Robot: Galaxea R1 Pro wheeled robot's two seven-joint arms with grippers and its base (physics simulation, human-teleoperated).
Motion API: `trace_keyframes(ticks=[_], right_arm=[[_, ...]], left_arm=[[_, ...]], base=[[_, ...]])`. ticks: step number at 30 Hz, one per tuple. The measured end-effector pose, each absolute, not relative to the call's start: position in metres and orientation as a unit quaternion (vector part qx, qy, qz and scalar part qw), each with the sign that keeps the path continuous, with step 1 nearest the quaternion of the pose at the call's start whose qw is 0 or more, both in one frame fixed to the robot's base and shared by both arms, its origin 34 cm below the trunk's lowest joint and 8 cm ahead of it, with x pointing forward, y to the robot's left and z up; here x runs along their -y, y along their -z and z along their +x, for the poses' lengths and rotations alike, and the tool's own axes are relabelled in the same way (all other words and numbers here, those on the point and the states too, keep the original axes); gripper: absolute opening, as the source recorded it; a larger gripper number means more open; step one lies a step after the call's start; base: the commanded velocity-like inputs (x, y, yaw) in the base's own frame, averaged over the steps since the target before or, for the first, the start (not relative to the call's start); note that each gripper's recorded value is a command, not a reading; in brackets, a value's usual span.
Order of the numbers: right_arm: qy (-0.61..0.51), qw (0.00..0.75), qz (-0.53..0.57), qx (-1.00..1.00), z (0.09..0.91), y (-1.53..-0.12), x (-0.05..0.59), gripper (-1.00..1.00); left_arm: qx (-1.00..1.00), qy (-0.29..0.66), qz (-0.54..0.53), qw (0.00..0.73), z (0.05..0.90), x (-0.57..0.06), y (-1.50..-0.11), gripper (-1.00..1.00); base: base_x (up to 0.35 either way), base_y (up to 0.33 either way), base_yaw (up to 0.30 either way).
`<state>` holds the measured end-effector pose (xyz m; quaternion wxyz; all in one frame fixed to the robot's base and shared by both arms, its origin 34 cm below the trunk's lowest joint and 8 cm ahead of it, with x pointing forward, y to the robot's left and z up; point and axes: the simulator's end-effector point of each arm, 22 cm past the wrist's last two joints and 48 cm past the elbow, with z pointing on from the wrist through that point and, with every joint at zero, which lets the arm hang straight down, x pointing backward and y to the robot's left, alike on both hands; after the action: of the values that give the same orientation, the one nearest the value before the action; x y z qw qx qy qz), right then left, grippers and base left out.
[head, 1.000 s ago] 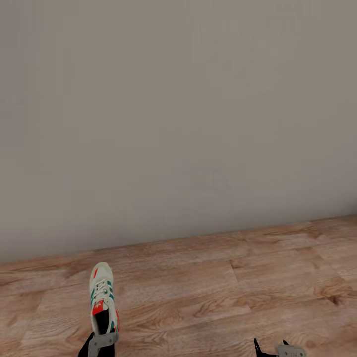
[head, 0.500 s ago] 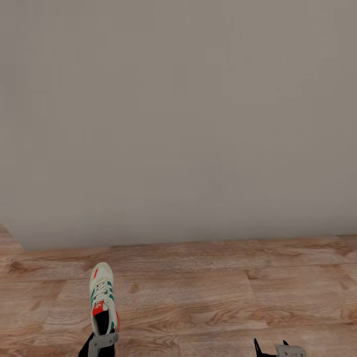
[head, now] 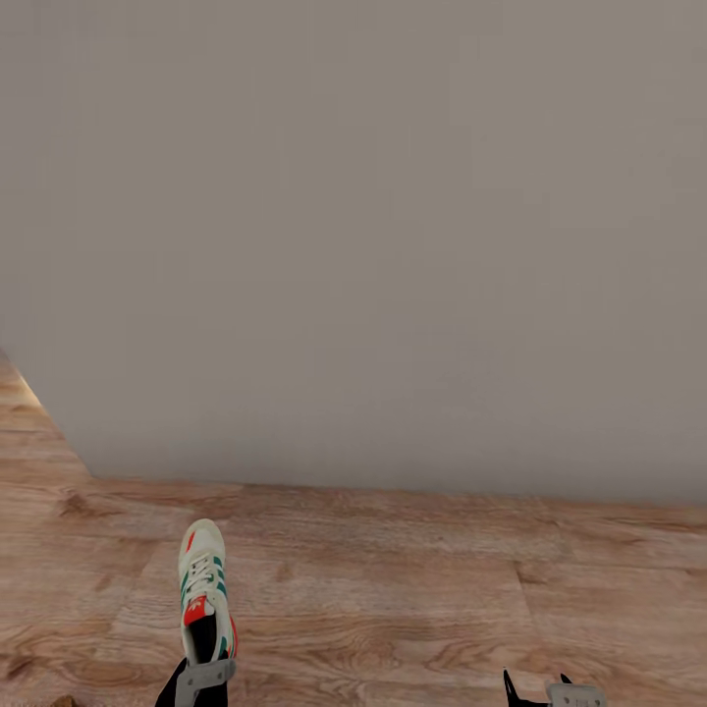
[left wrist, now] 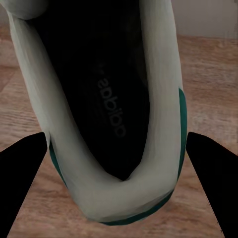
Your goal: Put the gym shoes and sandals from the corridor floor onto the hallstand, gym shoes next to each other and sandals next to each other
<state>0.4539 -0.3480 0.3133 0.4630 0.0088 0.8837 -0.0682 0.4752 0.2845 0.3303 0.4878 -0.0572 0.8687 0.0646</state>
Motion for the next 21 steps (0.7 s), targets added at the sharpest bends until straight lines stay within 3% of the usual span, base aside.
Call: trace_keyframes(ticks=[7,13,21], right_arm=[[0.068,0.466,0.009,-0.882,0.4556,-0.3155,0.3480,1.00],[0.068,0.466,0.009,-0.882,0.4559,-0.3158,0.3480,1.00],[0.068,0.466,0.009,-0.882,0.4559,-0.3157,0.3479,1.00]], left_arm=[[-0.867,-0.064,-0.058,0.490,0.4766,-0.2845,-0.3324,-1.00],[-0.867,-0.065,-0.058,0.490,0.4763,-0.2845,-0.3323,-1.00],[-0.868,-0.065,-0.058,0.489,0.4757,-0.2847,-0.3317,-1.00]], base=[[0.156,-0.222,0.195],[0.136,-0.179,0.036],[0.057,-0.057,0.017]])
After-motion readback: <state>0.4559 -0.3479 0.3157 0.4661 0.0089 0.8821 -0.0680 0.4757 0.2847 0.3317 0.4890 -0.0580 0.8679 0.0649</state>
